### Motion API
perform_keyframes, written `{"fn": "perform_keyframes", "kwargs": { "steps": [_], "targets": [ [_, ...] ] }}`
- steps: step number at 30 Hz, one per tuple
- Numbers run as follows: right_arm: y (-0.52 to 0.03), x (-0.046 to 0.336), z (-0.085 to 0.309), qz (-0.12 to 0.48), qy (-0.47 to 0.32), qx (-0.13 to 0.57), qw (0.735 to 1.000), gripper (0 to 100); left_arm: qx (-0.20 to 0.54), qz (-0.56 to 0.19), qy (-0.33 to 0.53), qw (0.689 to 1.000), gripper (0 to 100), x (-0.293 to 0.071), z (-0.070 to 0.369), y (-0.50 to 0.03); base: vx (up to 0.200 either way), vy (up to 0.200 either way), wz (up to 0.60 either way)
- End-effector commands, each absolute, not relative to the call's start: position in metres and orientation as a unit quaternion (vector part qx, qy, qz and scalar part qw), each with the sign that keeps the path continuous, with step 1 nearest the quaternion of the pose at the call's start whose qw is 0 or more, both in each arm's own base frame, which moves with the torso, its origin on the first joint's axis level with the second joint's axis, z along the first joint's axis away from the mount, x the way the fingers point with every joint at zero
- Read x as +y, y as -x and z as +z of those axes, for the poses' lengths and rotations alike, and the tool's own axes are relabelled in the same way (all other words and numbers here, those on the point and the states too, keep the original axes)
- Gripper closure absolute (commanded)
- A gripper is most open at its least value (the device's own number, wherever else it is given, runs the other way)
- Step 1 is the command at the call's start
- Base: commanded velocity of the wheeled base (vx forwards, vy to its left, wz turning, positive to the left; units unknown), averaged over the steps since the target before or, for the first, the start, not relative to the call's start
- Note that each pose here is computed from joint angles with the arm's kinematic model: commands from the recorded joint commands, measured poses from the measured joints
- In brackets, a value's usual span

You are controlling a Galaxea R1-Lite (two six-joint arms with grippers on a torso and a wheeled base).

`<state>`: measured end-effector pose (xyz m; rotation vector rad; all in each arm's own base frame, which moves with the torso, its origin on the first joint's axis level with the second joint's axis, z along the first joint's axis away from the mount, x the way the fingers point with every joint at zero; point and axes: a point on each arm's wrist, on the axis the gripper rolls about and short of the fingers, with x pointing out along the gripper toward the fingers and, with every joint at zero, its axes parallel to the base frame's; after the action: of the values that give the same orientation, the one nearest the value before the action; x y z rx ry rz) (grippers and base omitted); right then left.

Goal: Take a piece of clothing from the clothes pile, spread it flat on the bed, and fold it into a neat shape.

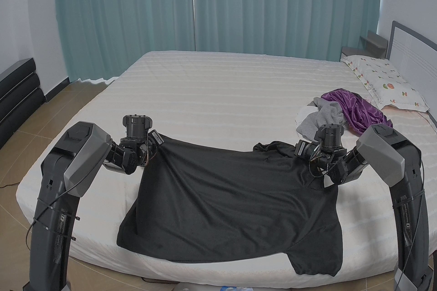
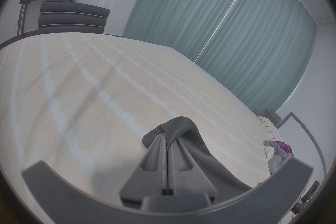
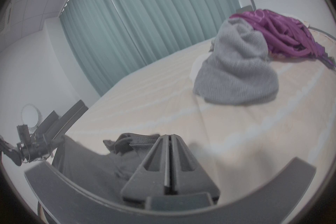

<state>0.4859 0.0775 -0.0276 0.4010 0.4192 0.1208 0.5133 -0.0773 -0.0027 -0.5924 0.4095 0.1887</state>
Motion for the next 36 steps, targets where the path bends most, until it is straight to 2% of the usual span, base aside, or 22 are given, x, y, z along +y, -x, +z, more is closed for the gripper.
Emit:
{"fn": "perform_keyframes", "kwargs": {
  "steps": [1,9,14,20,25,31,32,36],
  "targets": [
    [-0.502,0.068,-0.016,0.036,-0.203,0.159,0.966,100,0.186,0.089,0.293,0.934,100,-0.077,0.004,-0.518,0.0,0.0,0.0],
    [-0.533,0.049,0.029,-0.005,-0.216,0.053,0.975,100,0.145,0.088,0.301,0.938,100,-0.078,0.02,-0.531,0.0,0.0,0.0],
    [-0.543,0.044,0.035,-0.018,-0.218,0.023,0.976,100,0.129,0.089,0.304,0.94,100,-0.079,0.019,-0.539,0.0,0.0,0.0],
    [-0.554,0.048,0.022,-0.03,-0.218,0.006,0.976,100,0.122,0.087,0.305,0.94,100,-0.08,0.007,-0.546,0.0,0.0,0.0],
    [-0.556,0.055,-0.008,-0.035,-0.208,0.027,0.977,100,0.127,0.089,0.304,0.94,100,-0.082,-0.003,-0.548,0.0,0.0,0.0],
    [-0.555,0.054,-0.025,-0.04,-0.203,0.047,0.977,100,0.139,0.094,0.3,0.939,100,-0.081,-0.01,-0.549,0.0,0.0,0.0],
    [-0.555,0.054,-0.026,-0.04,-0.202,0.049,0.977,0,0.14,0.094,0.3,0.939,0,-0.081,-0.01,-0.549,0.0,0.0,0.0],
    [-0.554,0.055,-0.033,-0.038,-0.201,0.056,0.977,0,0.145,0.095,0.299,0.938,0,-0.082,-0.013,-0.548,0.0,0.0,0.0]
  ]
}}
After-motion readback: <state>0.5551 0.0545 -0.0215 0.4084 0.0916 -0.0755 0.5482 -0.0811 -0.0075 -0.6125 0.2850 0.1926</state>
